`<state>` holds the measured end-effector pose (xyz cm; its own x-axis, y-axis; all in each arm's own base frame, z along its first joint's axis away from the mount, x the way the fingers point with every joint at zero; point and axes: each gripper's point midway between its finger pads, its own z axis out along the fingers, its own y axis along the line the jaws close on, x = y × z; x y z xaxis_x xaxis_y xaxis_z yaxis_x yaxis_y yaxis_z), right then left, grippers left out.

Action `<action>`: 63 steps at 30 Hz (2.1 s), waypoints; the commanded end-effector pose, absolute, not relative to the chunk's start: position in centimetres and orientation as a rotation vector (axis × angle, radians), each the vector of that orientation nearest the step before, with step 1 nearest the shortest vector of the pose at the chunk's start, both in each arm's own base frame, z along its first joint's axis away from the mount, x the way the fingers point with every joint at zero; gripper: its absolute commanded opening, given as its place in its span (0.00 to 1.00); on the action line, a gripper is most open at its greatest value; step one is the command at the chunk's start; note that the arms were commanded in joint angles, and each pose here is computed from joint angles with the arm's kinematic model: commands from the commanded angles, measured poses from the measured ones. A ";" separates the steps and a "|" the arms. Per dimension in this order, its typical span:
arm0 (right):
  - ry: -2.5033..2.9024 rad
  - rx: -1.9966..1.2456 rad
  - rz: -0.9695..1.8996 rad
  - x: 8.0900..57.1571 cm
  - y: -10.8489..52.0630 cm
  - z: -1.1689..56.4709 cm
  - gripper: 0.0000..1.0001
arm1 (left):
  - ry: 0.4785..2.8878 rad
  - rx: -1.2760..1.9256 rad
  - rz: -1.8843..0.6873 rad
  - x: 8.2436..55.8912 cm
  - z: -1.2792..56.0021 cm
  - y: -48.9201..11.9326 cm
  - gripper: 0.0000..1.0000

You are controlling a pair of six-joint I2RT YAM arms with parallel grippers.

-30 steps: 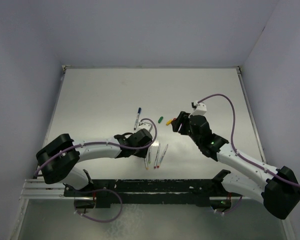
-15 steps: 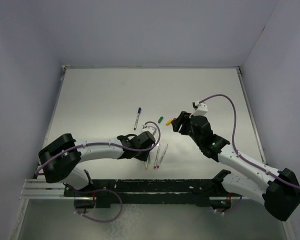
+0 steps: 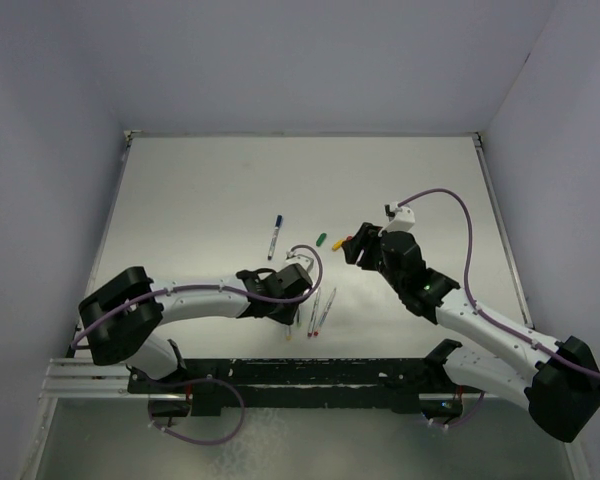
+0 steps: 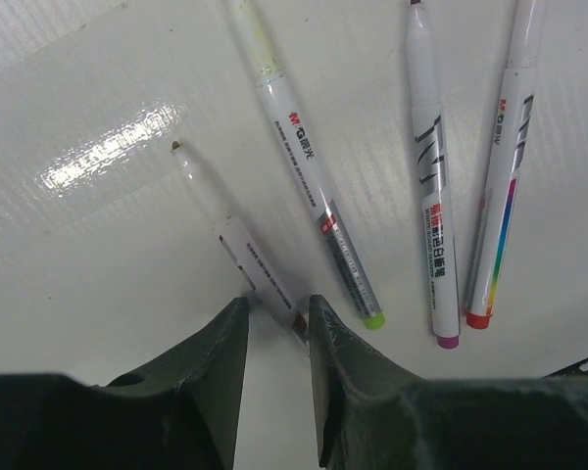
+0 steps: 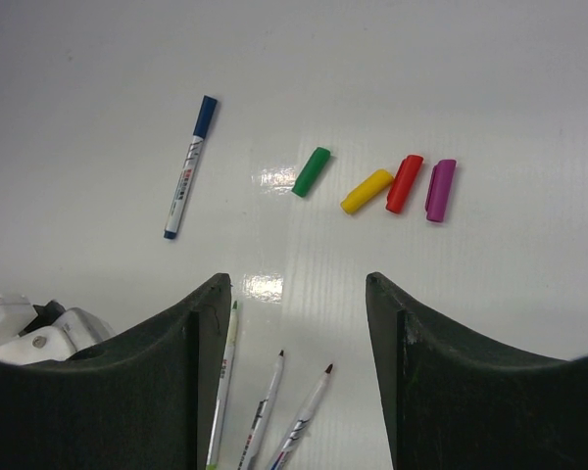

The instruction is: Insert the pens into the pen caps

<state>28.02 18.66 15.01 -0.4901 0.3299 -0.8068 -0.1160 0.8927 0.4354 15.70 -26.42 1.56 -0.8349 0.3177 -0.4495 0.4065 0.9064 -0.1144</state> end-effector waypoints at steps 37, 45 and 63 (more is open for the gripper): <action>2.189 0.184 0.393 29.8 19.5 12.9 0.51 | 2.508 0.392 -0.207 16.1 6.6 -22.4 0.00; 2.284 0.164 0.380 31.5 21.8 10.7 0.38 | 2.409 0.375 -0.267 16.6 9.2 -21.8 0.00; 2.406 0.291 0.264 35.1 24.4 7.1 0.37 | 2.370 0.452 -0.284 16.6 9.2 -21.7 0.00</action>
